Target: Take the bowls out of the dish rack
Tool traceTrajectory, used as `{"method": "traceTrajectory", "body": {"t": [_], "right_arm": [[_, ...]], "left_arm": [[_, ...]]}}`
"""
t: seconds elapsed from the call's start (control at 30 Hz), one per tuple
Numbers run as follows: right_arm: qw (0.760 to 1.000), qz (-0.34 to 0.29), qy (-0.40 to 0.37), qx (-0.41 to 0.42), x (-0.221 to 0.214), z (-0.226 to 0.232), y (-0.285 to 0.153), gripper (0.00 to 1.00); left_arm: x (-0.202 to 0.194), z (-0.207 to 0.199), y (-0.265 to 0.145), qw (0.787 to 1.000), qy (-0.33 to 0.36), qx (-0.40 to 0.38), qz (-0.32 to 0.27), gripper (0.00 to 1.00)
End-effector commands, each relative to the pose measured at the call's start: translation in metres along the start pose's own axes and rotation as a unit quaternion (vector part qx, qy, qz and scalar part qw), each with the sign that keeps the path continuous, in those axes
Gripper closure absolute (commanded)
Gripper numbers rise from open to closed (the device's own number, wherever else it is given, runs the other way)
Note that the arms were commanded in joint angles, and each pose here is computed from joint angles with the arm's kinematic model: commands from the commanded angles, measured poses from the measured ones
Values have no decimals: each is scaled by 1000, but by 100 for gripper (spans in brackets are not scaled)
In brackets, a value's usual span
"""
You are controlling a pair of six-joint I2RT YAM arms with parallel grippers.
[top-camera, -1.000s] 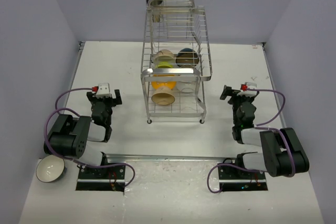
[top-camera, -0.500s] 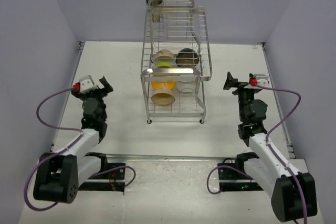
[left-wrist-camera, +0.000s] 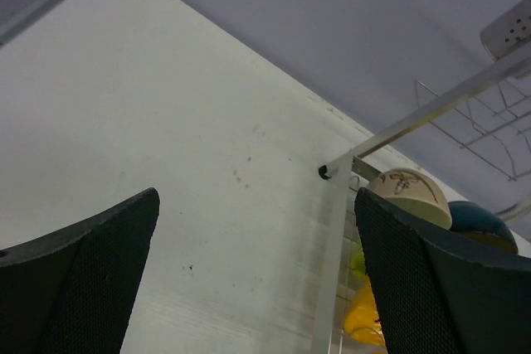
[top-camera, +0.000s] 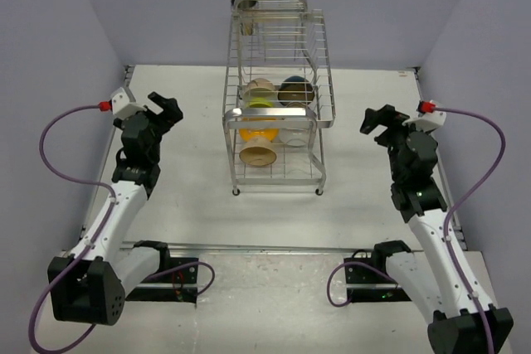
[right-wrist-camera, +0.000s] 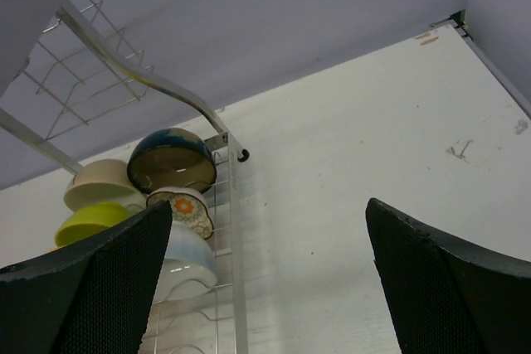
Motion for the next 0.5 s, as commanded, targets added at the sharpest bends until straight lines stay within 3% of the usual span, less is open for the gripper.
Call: {"method": "traceTrajectory", "body": {"t": [0.0,0.13,0.2,0.37,0.47], "right_arm": [[999,4,42,11,0,-1,-15,1],[996,35,78,18,6,10,-5,1],[990,80,113,20,-2,13,5,1],[966,161,183,84,-17,28,15,1],[948,190,232,104,-26,33,17,1]], "left_arm": [[-8,-13,-1,994,-48,-50,84,0],[-15,-21,2,978,-93,-135,127,0],[-16,-29,3,964,-131,-179,149,0],[-9,-24,11,960,-142,-175,166,0],[6,-25,9,969,-127,-162,136,0]]}}
Point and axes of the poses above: each gripper's point midway between its finger pads, its own y axis out along the fingers, its own z axis along the line the jaws close on, x = y × z, the point moved 9 cm from there along -y, back along the fingers, and after that the axes turned 4 degrees about y, right-handed, at the moved point
